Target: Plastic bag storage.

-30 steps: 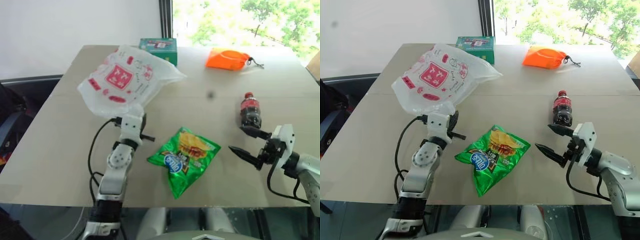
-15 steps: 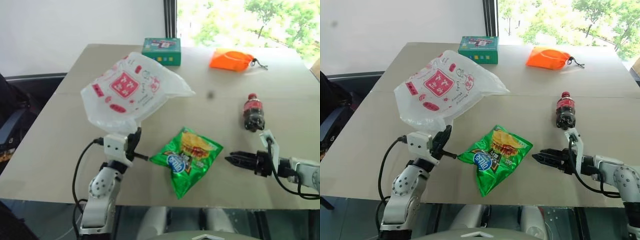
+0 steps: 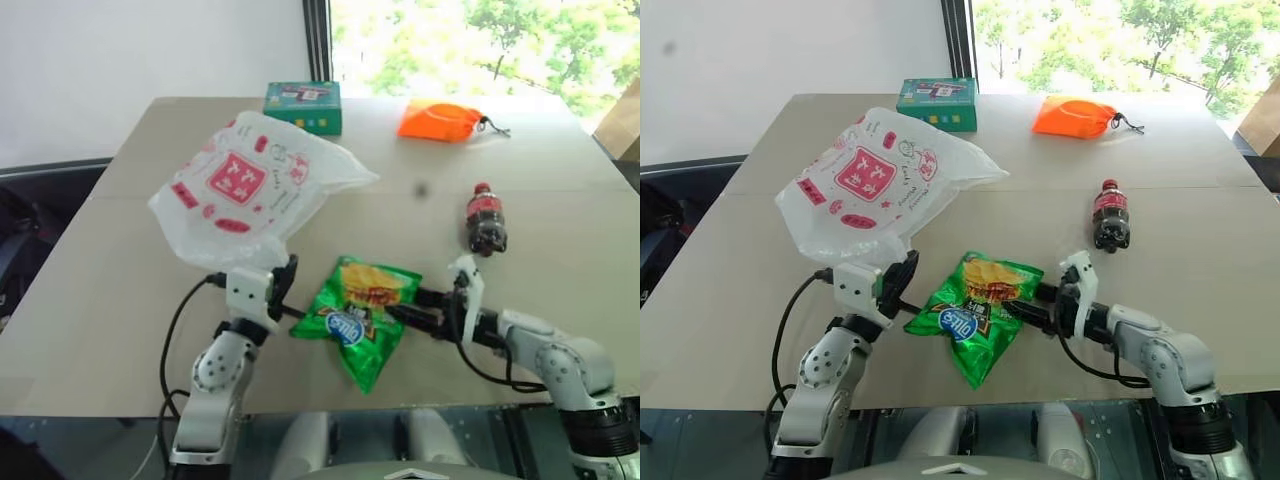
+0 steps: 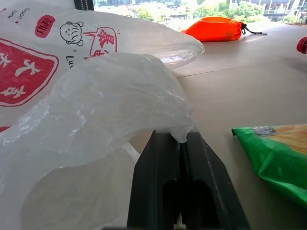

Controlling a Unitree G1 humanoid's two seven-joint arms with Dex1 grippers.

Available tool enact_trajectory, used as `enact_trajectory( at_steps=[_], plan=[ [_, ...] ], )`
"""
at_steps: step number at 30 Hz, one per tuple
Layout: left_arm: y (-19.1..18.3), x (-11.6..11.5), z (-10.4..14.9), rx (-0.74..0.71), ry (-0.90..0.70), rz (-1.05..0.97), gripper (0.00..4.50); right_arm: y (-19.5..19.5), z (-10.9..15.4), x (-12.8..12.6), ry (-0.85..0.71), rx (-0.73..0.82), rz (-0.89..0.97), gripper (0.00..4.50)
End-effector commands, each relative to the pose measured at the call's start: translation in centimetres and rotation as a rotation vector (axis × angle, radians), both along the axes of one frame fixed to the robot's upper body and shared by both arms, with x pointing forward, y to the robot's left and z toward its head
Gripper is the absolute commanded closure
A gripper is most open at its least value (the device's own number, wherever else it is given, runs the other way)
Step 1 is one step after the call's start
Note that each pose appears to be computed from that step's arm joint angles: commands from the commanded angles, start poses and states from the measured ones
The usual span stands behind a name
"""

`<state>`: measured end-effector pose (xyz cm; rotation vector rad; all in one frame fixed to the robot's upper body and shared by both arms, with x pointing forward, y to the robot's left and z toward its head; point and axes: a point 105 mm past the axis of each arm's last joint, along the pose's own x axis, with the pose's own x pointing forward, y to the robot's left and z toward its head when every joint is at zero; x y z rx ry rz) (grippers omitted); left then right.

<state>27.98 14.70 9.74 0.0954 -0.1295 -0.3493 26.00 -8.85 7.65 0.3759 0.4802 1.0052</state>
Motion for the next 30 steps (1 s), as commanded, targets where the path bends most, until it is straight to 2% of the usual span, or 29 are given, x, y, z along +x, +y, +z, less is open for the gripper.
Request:
enact_trajectory(
  at_steps=[1,6,9,10,11,14,18,19,22,26,30],
  plan=[
    [-0.6,0.3,1.0,0.009,-0.04,-0.009,4.42,1.7,-1.2,-1.7,0.102,0.008,0.104,0.0],
    [-1.3,0.6,1.7,0.015,-0.046,-0.017,4.42,2.5,-1.1,-2.3,0.127,0.009,0.166,0.0],
    [-1.1,0.5,1.1,0.019,-0.033,-0.014,4.42,2.5,-1.4,-2.1,0.138,-0.01,0.158,0.0],
    [-1.0,0.5,0.9,0.019,-0.03,-0.011,4.5,2.5,-1.5,-1.9,0.139,-0.018,0.15,0.52],
    [-0.9,0.5,0.7,0.02,-0.027,-0.007,4.5,2.4,-1.5,-1.8,0.138,-0.021,0.146,0.71],
    [-0.7,0.5,0.3,0.021,-0.021,0.001,4.5,2.3,-1.5,-1.2,0.132,-0.027,0.125,2.21],
    [-0.8,0.6,1.2,0.02,-0.037,-0.003,4.5,2.0,-1.0,-0.3,0.118,-0.017,0.104,4.16],
    [-0.8,0.6,1.4,0.017,-0.044,-0.008,4.5,2.0,-0.8,-0.1,0.113,-0.01,0.1,4.47],
    [-1.0,0.2,2.2,-0.01,-0.062,-0.043,4.5,1.7,0.0,0.8,0.105,0.014,0.08,4.47],
    [-1.3,-1.4,2.6,-0.059,-0.078,-0.107,4.5,0.9,1.4,3.4,0.099,0.053,-0.017,4.47],
    [-1.8,-3.2,1.4,-0.072,-0.022,-0.201,4.5,0.5,3.4,6.0,0.094,0.123,-0.078,4.47]
  ],
)
